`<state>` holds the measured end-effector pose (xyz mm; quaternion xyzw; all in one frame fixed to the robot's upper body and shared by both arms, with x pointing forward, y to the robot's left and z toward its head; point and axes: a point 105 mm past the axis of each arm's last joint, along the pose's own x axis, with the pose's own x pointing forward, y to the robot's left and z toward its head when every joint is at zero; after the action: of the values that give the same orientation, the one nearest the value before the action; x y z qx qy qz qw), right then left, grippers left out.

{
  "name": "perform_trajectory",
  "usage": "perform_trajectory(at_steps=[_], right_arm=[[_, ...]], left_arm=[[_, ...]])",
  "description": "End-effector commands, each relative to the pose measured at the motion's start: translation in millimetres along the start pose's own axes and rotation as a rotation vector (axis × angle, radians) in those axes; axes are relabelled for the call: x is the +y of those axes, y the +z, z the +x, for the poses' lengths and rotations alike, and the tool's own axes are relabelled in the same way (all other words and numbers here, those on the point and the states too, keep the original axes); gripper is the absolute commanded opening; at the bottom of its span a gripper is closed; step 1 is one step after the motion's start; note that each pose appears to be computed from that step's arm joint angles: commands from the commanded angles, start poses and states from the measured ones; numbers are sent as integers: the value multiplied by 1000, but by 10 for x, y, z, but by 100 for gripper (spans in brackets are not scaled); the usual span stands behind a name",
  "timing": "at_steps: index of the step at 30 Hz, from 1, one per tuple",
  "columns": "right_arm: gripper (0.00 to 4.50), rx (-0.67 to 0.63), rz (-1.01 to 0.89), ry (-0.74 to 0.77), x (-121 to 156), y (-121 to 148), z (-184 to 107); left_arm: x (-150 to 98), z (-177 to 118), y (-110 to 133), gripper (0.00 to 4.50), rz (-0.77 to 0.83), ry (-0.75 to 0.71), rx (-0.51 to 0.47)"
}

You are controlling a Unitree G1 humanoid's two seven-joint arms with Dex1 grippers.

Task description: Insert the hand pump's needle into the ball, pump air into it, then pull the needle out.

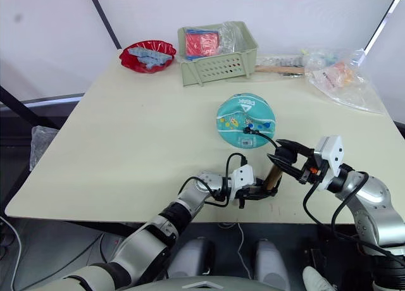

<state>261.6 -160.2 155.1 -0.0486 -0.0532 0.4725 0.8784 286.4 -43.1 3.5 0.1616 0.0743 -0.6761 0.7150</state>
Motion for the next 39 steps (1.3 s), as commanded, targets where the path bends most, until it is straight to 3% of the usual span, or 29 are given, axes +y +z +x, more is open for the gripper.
perform_trajectory(at_steps=[1,6,12,19,22,39], right_arm=[[166,-90,-62,41,-26,470,-31],[166,-158,-134,42,-136,982,-54],[166,-189,-179,52,-175,1351,-79],[166,-185,-188,56,-180,1501,-87],[166,-174,-173,55,-172,1427,-69],[166,57,-86,52,-6,143,-33]], left_arm=[[-80,-31,-190,108,-27,-22,67],[-83,-31,-181,108,-33,-23,58],[-73,-34,-178,108,-35,-16,54],[-79,-35,-190,108,-38,-27,61],[-77,-35,-193,108,-39,-29,63],[-87,-15,-178,108,-44,-35,57]])
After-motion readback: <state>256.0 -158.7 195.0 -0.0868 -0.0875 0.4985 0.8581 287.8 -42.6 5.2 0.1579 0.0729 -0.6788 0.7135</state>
